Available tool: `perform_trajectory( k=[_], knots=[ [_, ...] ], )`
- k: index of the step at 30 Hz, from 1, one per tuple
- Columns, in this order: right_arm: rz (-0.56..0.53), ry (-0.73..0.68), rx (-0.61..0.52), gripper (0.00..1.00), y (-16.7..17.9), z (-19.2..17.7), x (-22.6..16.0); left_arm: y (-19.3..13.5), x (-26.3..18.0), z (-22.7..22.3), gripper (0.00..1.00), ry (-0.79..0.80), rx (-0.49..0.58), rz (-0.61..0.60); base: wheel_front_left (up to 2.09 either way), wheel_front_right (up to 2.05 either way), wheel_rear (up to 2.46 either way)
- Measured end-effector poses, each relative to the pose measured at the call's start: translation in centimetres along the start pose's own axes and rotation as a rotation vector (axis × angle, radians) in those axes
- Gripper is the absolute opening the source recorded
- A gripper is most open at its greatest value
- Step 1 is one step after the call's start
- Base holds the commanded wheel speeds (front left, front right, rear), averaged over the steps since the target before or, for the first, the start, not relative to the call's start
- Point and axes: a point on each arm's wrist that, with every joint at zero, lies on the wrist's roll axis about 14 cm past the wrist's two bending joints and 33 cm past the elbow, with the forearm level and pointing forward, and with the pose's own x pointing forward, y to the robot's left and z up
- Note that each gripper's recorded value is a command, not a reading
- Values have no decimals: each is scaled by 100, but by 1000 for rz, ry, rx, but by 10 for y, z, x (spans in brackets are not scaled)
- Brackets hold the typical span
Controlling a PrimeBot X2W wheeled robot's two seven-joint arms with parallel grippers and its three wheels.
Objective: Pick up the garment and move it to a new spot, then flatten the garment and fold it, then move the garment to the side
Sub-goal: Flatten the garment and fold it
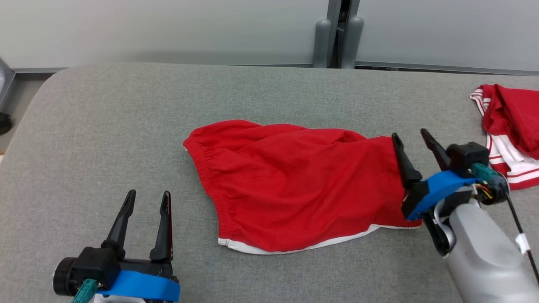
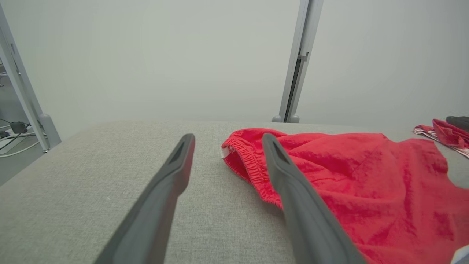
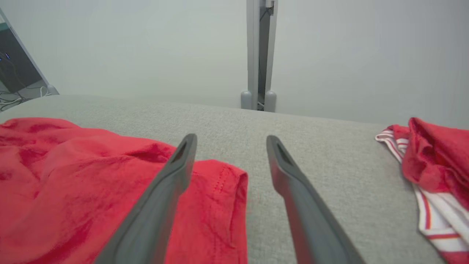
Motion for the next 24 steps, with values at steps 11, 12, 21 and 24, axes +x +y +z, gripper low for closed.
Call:
perform_trajectory(
  k=[11, 12, 21, 24],
  knots=[
    [-158, -255, -37, 100, -41, 56, -69, -12, -2, 12, 100, -37, 5, -37, 0, 0, 0],
    [-160, -275, -40, 100, -38, 60, -76, -12, -3, 14, 100, -40, 6, -37, 0, 0, 0],
    [-156, -349, -36, 100, -12, 68, -117, -12, -9, 21, 100, -61, 16, -39, 0, 0, 0],
    [-161, -334, -17, 100, -8, 60, -126, -9, -13, 20, 100, -58, 22, -31, 0, 0, 0]
  ],
)
